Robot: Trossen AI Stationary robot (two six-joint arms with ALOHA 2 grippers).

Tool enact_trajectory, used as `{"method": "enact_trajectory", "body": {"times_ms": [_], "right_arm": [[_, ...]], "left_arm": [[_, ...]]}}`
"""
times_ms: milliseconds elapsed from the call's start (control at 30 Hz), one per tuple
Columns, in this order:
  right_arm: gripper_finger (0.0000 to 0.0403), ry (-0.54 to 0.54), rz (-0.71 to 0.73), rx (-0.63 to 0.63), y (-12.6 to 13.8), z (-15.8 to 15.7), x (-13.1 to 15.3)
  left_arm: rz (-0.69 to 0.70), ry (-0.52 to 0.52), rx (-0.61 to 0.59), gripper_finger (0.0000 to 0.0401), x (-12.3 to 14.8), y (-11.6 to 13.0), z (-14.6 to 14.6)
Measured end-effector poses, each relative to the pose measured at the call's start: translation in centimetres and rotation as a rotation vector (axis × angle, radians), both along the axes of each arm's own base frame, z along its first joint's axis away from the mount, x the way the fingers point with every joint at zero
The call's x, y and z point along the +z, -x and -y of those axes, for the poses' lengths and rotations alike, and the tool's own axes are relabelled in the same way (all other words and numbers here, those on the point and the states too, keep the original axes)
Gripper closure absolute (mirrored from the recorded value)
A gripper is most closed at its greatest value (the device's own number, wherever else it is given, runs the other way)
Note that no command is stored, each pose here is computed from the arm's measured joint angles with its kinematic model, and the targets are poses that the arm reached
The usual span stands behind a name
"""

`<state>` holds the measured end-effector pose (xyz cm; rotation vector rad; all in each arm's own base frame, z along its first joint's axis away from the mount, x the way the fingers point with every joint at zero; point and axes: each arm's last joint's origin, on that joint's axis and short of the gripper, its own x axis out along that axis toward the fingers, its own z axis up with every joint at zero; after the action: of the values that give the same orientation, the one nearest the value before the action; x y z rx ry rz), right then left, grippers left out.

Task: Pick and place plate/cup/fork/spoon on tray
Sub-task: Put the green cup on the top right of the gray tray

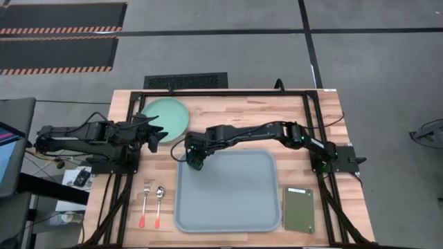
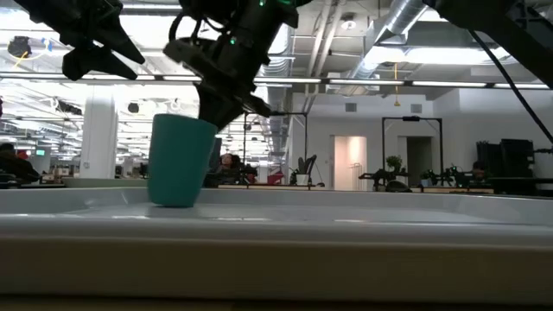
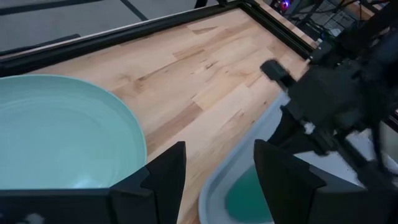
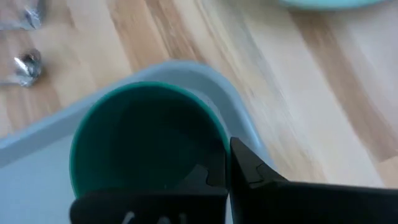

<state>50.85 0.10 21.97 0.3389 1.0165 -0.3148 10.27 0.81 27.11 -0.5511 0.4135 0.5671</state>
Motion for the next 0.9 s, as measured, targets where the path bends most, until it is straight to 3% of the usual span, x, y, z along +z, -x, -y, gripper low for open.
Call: {"method": "enact_trajectory", "body": {"times_ms": [367, 900], "right_arm": [[0.0391, 0.0, 0.005, 0.001, -0.08, 0.05, -0.04], [0.0314, 0.001, 0.016, 0.002, -0.25, 0.01, -0.21]], "left_arm": [[0.0, 0.001, 0.0, 0.0224, 0.0, 0.0, 0.0], [0.001, 0.004, 0.0, 0.0224, 0.0, 0.0, 0.01]]}}
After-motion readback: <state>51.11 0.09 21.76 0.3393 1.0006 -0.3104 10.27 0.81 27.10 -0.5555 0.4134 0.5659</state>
